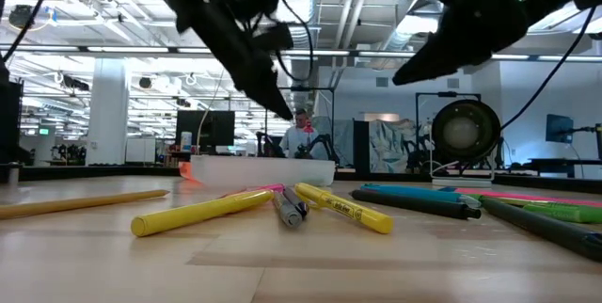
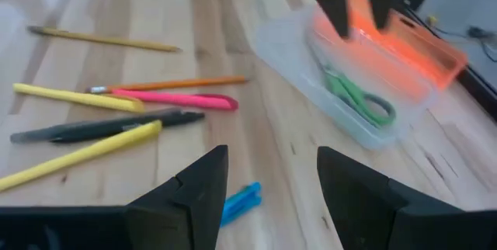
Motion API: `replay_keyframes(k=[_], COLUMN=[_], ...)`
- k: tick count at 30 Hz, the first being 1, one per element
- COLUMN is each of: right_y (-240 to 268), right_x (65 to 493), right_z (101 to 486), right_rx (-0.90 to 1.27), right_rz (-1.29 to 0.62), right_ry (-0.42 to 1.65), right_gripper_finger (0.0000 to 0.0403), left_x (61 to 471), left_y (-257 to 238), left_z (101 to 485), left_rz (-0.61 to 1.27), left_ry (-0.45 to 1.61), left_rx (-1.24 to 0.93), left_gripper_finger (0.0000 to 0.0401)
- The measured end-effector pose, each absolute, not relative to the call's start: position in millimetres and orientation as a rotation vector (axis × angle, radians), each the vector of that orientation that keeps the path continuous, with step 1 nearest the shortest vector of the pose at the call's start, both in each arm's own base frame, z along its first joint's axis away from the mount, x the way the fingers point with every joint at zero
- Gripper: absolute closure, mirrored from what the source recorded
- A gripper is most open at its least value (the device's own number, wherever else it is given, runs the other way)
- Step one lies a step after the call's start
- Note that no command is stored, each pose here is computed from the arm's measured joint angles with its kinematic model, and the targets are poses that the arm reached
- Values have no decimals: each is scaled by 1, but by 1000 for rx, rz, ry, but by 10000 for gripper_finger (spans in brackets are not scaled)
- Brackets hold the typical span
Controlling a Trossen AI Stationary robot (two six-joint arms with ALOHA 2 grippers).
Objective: Pick & place school supplies into a supply box
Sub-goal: Put the pink pencil into the supply box
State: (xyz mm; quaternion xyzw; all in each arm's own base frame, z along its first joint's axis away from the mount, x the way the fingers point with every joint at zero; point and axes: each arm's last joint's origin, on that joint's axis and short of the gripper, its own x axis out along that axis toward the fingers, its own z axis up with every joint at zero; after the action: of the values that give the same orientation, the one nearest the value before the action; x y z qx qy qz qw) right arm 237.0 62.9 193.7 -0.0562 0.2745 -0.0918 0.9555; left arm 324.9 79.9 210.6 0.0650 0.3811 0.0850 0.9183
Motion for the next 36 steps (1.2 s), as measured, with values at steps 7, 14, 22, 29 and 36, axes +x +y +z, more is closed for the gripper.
replay_keyframes(k=[7, 14, 22, 29, 36], right_y=[68, 79, 90, 88, 84], right_x=[227, 216, 211, 204, 195], right_z=[184, 177, 178, 173, 166], right_rx=[6, 75, 34, 150, 262], right_rz=[-225, -268, -295, -374, -491], right_ry=[662, 726, 682, 726, 787], right_gripper_finger=[210, 210, 210, 210, 210], left_x=[308, 289, 269, 253, 235], left_y=[20, -42, -88, -110, -129], left_z=[222, 203, 189, 180, 172], left_rz=[115, 128, 188, 256, 322], left_ry=[884, 954, 934, 899, 827], left_rx=[160, 218, 141, 91, 118], left_gripper_finger=[225, 225, 225, 225, 225])
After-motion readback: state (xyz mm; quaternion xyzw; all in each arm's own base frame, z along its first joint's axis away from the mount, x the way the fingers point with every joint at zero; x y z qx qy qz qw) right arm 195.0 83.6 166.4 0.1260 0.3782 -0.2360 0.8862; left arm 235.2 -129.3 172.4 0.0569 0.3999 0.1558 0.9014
